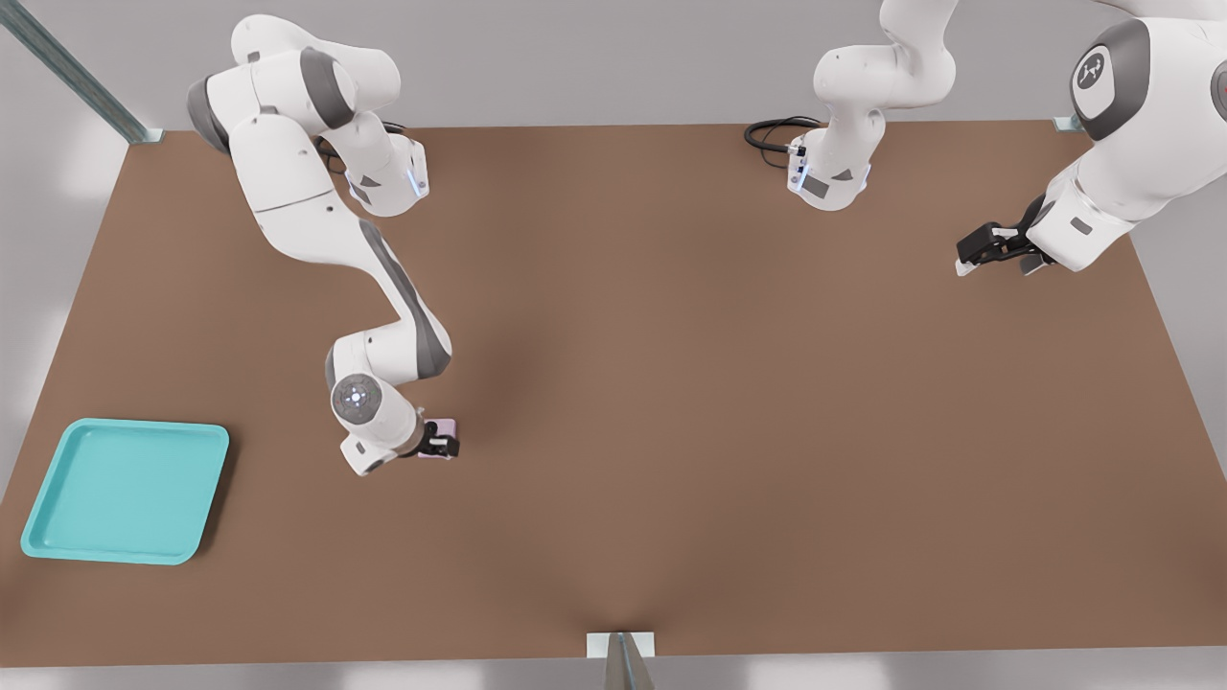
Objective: Keep left arm still and place phone on the tray with right arm
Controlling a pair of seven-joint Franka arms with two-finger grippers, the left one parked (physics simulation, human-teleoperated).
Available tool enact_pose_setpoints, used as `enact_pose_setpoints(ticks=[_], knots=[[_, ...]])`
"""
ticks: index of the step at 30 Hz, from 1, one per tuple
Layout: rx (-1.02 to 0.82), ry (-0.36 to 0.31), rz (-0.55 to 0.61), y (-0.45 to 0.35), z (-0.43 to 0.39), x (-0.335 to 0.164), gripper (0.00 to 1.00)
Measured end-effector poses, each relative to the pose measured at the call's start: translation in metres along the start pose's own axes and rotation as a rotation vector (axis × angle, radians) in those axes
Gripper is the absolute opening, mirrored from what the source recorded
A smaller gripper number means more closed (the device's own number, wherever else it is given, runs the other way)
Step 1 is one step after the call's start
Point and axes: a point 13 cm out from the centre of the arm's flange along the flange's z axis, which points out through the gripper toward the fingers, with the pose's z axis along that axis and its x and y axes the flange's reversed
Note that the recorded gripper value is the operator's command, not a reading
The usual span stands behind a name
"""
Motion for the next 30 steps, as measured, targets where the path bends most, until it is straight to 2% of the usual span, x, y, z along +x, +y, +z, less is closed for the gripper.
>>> enact_pose_setpoints(ticks=[4,16,30], knots=[[-0.005,-0.004,-0.010,0.008,-0.002,0.007,1.00],[0.008,0.055,-0.026,0.006,0.020,0.035,1.00],[0.008,0.049,-0.035,-0.002,0.043,0.033,1.00]])
